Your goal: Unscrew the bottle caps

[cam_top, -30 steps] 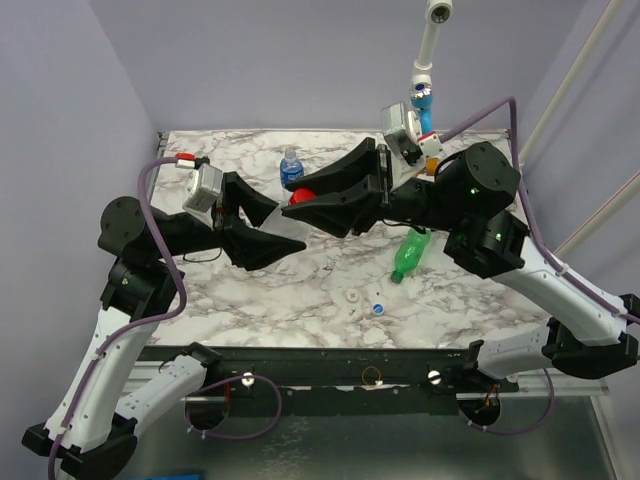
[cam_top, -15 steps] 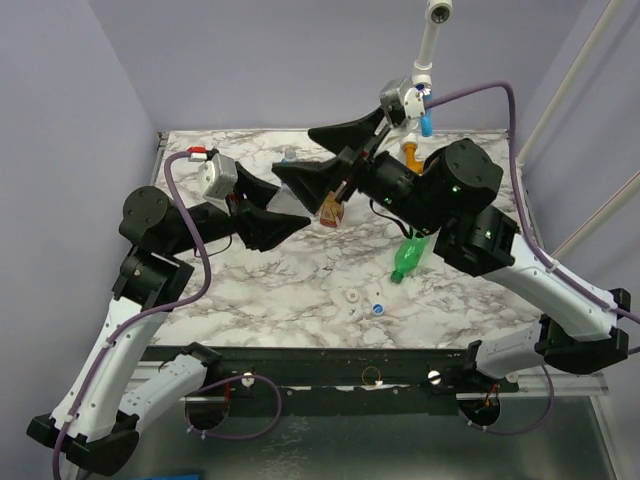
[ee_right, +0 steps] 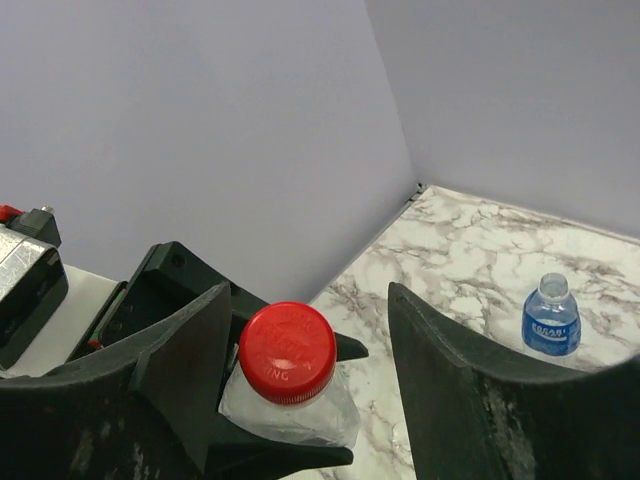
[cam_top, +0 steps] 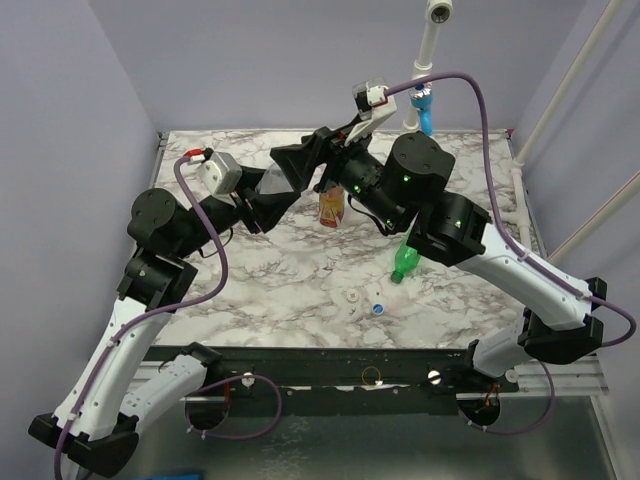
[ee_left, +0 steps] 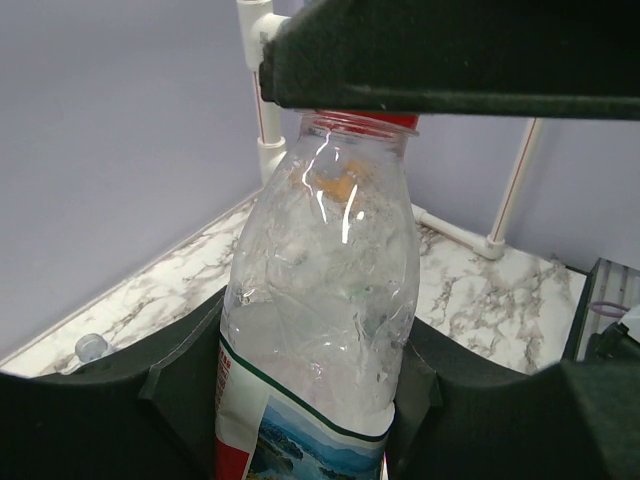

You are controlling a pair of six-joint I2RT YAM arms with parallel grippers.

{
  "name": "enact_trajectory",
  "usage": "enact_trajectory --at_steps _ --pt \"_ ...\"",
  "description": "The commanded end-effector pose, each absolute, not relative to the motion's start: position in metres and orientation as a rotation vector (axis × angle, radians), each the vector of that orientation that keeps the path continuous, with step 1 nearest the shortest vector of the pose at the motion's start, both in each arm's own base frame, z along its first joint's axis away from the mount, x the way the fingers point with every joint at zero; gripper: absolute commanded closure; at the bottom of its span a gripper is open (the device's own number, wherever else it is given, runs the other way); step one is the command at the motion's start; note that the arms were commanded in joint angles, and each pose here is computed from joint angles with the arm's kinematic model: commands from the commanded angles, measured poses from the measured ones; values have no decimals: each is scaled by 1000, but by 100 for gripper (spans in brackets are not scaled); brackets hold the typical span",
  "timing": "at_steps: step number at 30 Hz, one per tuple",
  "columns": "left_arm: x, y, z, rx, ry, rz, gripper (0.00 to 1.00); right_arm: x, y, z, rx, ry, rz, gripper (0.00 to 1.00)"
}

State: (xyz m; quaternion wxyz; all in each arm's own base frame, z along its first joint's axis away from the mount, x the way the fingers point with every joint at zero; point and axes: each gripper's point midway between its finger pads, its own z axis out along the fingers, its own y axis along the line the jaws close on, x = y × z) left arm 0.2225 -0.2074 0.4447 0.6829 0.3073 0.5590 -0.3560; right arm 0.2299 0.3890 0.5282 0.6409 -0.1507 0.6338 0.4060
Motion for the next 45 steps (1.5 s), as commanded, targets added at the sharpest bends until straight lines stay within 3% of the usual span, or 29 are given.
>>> enact_trajectory --at_steps 1,17,20,27,33,35,36,38,40,42,45 --pt "232 -197 452 634 1231 -727 87 226 381 539 -294 1425 968 36" --pt "223 -202 454 643 1230 -789 87 216 386 547 -359 1377 1007 87" --pt "205 -212 455 700 1230 -898 89 194 386 557 -489 1289 1063 89" --pt "123 -235 455 1016 1217 -1322 91 88 384 554 -1026 958 1335 89" --pt "108 -235 460 1063 1230 -1414 95 70 376 547 -1092 875 1376 87" --pt "111 -235 458 1054 1235 -1407 95 80 377 549 -1044 908 1344 82" --pt "113 -235 458 1042 1234 -1393 95 88 378 551 -1003 937 1321 69" --pt "122 -235 458 1008 1233 -1349 95 116 375 556 -861 1025 1238 34" --pt "134 -235 457 966 1232 -1288 95 150 368 560 -688 1120 1137 11" --pt "149 -233 457 916 1234 -1215 95 176 358 562 -545 1186 1051 1" --pt "172 -230 453 842 1247 -1106 95 195 354 562 -444 1259 990 0"
